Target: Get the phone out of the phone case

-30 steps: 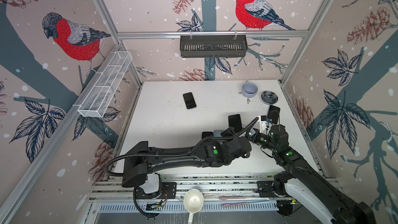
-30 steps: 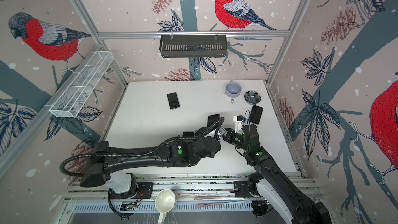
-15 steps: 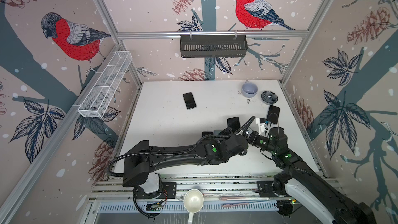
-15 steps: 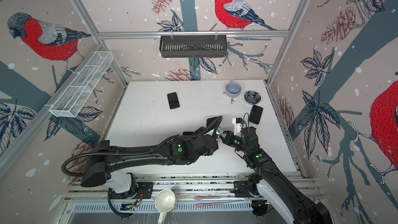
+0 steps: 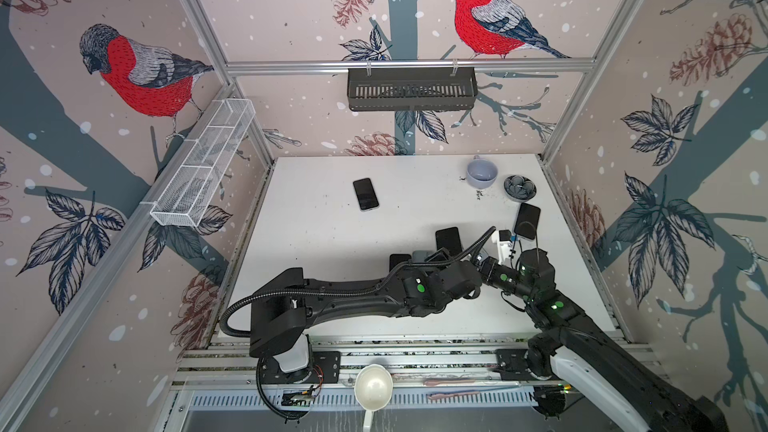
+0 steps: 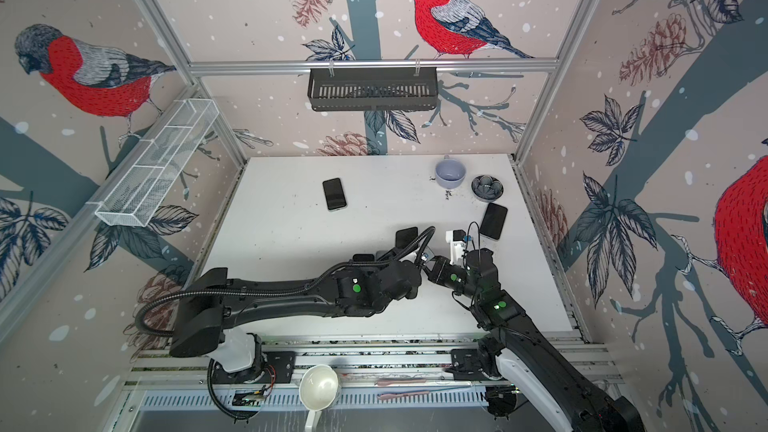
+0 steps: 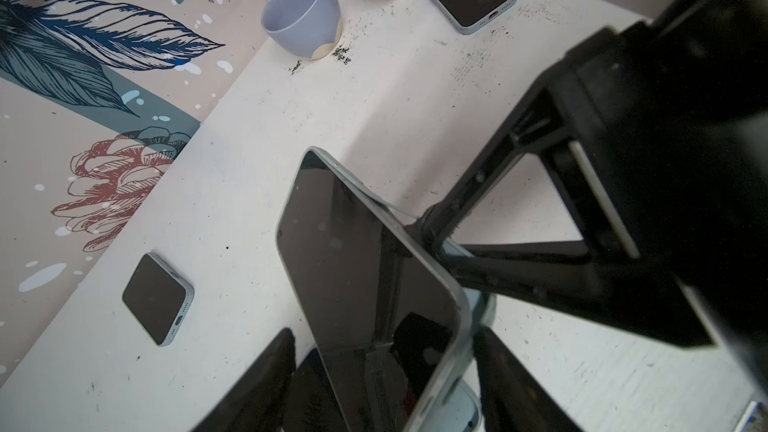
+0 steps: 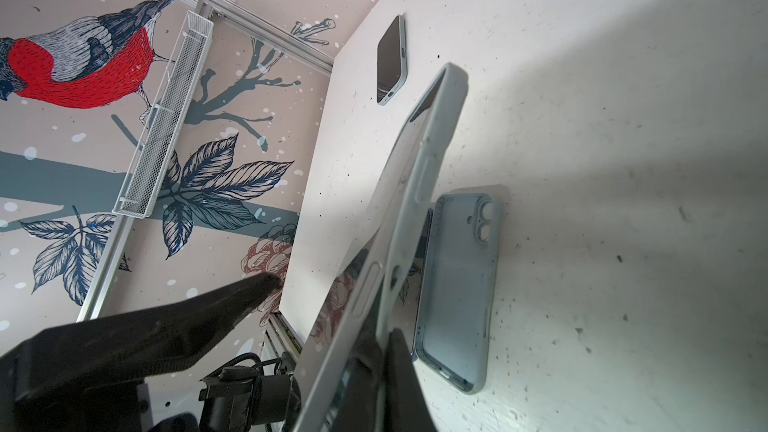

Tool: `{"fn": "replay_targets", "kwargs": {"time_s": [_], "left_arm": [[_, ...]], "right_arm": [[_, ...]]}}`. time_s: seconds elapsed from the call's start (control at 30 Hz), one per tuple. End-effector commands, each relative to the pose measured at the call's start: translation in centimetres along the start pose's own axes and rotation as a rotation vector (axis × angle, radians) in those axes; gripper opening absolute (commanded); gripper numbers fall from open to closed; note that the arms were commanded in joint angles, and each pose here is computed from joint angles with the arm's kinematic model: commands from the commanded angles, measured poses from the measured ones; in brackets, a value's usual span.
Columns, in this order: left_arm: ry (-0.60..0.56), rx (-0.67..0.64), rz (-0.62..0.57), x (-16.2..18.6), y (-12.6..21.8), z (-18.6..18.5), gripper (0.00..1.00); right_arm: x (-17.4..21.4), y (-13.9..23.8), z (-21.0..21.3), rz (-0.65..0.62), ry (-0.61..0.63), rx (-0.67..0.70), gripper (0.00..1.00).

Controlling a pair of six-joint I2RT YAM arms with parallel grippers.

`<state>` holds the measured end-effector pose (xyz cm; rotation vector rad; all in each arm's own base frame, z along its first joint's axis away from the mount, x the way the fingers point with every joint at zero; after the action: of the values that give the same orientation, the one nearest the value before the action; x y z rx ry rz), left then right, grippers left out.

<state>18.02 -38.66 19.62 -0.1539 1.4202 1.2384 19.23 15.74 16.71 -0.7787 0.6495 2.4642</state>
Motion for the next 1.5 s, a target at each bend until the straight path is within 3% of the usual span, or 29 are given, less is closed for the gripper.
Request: {"fn": "replay_targets", "kwargs": {"time_s": [0.0, 0.4, 0.63, 0.83, 1.13, 1.47], "left_arm": [[0.007, -0.056, -0.042, -1.2, -0.1, 0.7, 0.63], [-0.012, -0.02, -0.036, -0.8, -0.3, 0.2, 0.47], [-0.047, 0.062, -0.042, -0.1, 0.1, -1.7, 0.22], [-0.088, 0.043, -0.029, 0.8, 0.2, -2.6, 0.02], [-0.06, 0.009, -0.069, -0.1, 1.5, -1.8, 0.0], [-0.122, -0.156, -0.175, -2.3, 5.6, -0.7, 0.0]], "right_arm": [[-0.2, 0.1, 1.3, -0.015, 0.024, -0.068, 0.0], [0.9, 0.4, 1.5, 0.006, 0.036, -0.09, 0.0], [0.9, 0.5, 1.5, 0.0, 0.037, -0.087, 0.0], [1.2, 0.5, 1.0, 0.001, 0.03, -0.076, 0.0], [1.8, 0.5, -0.4, 0.001, 0.017, -0.019, 0.0], [3.8, 1.5, -8.2, 0.004, -0.027, 0.385, 0.0]]}}
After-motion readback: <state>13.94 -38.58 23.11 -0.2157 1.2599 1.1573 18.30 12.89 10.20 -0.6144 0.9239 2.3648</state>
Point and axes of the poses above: each gripper's point midway between its finger pads, its own y axis back along the fingers, its own z axis along the line the jaws close on, x = y × z, the point moved 4 cm from there along y, back along the fingers, and after that the axes turned 11 degrees about y, right-handed, at the moved point
